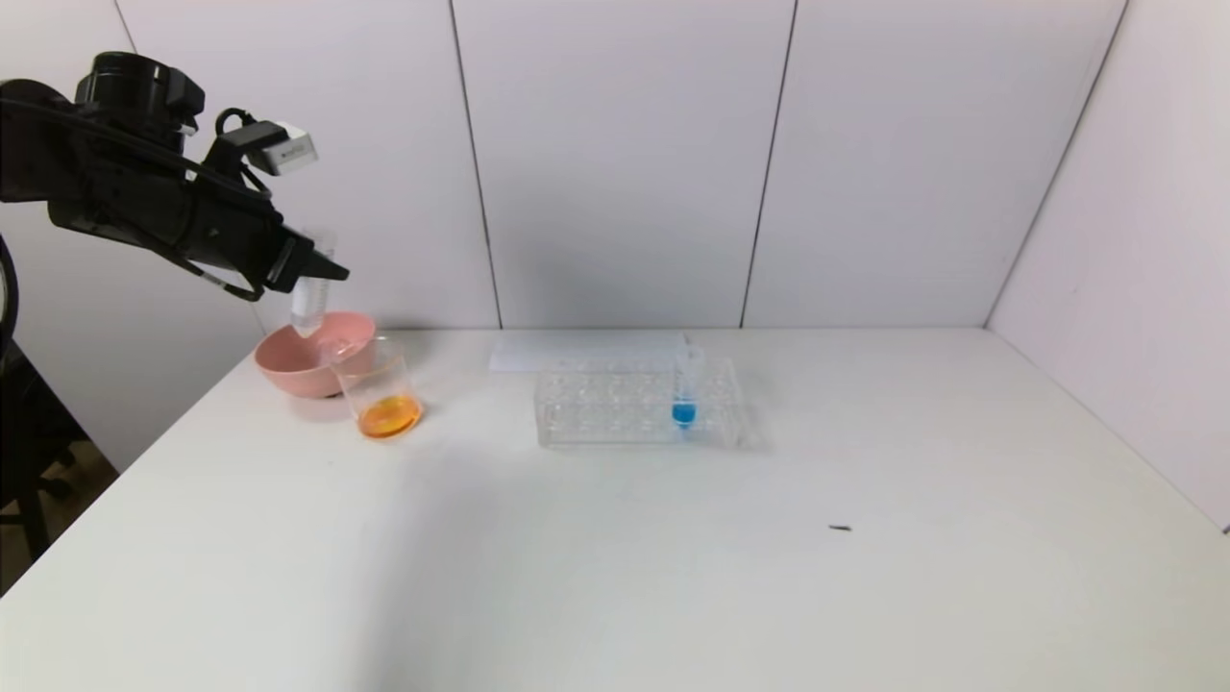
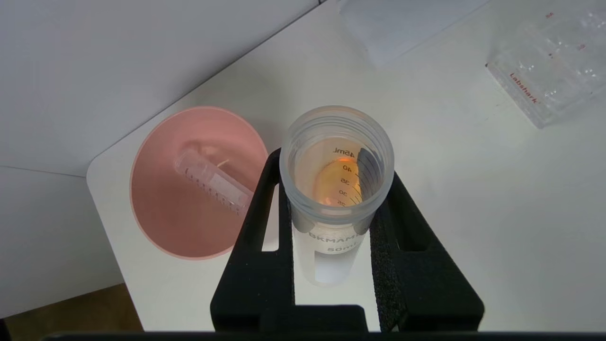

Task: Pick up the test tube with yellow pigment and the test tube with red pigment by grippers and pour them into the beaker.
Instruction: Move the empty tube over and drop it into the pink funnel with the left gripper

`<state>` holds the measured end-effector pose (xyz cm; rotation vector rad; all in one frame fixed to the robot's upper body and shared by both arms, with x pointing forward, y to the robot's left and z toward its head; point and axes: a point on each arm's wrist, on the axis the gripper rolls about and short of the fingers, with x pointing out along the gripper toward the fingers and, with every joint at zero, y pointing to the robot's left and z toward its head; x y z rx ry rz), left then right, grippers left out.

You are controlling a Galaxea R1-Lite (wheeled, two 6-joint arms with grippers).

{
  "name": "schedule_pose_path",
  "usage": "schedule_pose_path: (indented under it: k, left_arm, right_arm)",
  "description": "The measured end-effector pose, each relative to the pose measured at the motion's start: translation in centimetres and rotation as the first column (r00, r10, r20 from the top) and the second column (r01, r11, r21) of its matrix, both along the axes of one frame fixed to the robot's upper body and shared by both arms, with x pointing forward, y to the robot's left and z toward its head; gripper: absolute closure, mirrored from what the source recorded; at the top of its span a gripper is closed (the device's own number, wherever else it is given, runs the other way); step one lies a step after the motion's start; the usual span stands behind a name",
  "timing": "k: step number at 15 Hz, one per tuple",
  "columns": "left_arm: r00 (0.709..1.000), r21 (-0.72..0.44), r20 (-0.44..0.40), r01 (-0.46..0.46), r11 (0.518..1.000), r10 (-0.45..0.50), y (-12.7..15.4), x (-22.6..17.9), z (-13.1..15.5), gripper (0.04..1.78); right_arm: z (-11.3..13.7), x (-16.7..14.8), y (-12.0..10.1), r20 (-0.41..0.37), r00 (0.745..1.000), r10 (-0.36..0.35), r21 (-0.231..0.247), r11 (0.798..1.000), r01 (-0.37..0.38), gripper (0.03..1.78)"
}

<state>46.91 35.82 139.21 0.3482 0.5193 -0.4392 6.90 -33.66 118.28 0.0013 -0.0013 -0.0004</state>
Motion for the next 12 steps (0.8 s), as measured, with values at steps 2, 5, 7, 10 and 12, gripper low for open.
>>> schedule_pose_path:
  k: [2, 5, 7, 10, 12]
  left_arm:
    - [0.999, -0.039, 0.031, -0.023, 0.999, 0.024, 0.5, 0.1, 0.0, 1.35]
    - [0.993, -0.113, 0.084, -0.067, 0.991, 0.077, 0.8, 0.6, -0.4, 1.35]
    - [0.988, -0.166, 0.103, -0.096, 0.981, 0.114, 0.8, 0.9, -0.8, 1.35]
    - [0.980, -0.210, 0.134, -0.119, 0.971, 0.149, 1.2, 1.3, -1.7, 1.35]
    - [0.975, -0.216, 0.154, -0.127, 0.968, 0.162, 1.6, 1.5, -2.4, 1.35]
  right_arm:
    - [0.0, 0.0, 0.0, 0.000, 1.000, 0.000, 0.000, 1.000, 0.000, 0.11]
    - [0.0, 0.0, 0.0, 0.000, 1.000, 0.000, 0.000, 1.000, 0.000, 0.11]
    - [0.0, 0.0, 0.0, 0.000, 1.000, 0.000, 0.000, 1.000, 0.000, 0.11]
    - [0.0, 0.0, 0.0, 0.000, 1.000, 0.000, 0.000, 1.000, 0.000, 0.11]
    - [0.0, 0.0, 0.0, 0.000, 1.000, 0.000, 0.000, 1.000, 0.000, 0.11]
